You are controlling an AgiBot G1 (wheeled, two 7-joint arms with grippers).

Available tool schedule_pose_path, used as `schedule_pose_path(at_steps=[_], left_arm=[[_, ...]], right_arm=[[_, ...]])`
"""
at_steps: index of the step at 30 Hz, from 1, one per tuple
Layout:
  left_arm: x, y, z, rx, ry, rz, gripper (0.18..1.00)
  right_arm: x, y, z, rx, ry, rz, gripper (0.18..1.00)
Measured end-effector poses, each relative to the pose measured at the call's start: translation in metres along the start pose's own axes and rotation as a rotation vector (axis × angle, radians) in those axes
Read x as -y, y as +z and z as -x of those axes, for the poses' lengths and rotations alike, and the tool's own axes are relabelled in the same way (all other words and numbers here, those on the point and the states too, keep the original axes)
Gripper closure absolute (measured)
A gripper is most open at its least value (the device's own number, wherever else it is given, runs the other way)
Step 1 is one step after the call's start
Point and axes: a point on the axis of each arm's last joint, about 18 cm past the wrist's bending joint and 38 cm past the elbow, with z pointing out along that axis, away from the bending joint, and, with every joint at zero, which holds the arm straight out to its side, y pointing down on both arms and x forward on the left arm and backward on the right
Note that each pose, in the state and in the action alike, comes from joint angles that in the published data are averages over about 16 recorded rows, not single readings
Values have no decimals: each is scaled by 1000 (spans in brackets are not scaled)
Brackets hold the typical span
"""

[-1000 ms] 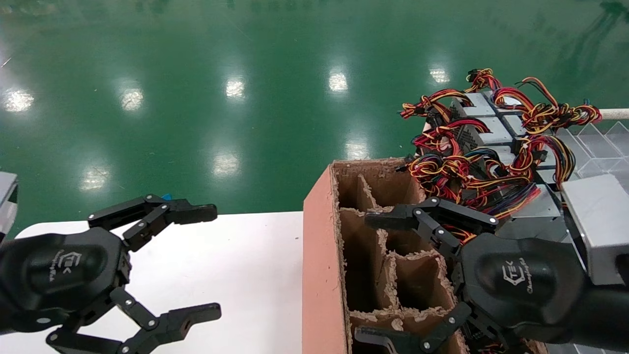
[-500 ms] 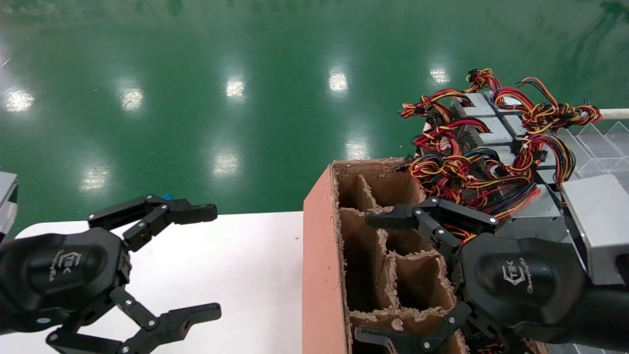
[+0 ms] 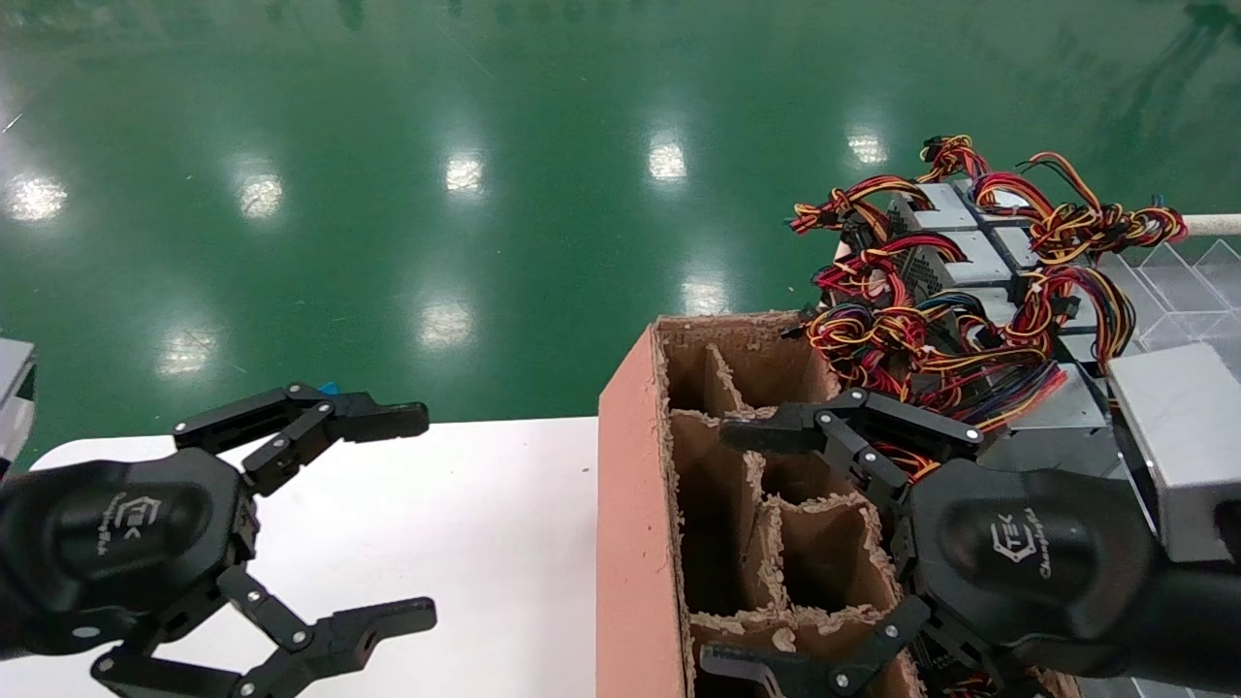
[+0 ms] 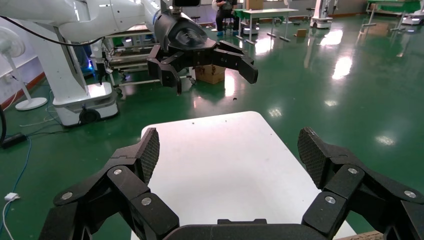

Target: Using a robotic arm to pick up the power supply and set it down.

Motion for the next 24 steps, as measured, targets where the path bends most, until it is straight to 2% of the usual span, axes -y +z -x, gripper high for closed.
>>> schedule_pose_path(at_steps=[24], left_arm=[[0,0,0,0,0,0,184]], right_arm=[[0,0,0,0,0,0,179]])
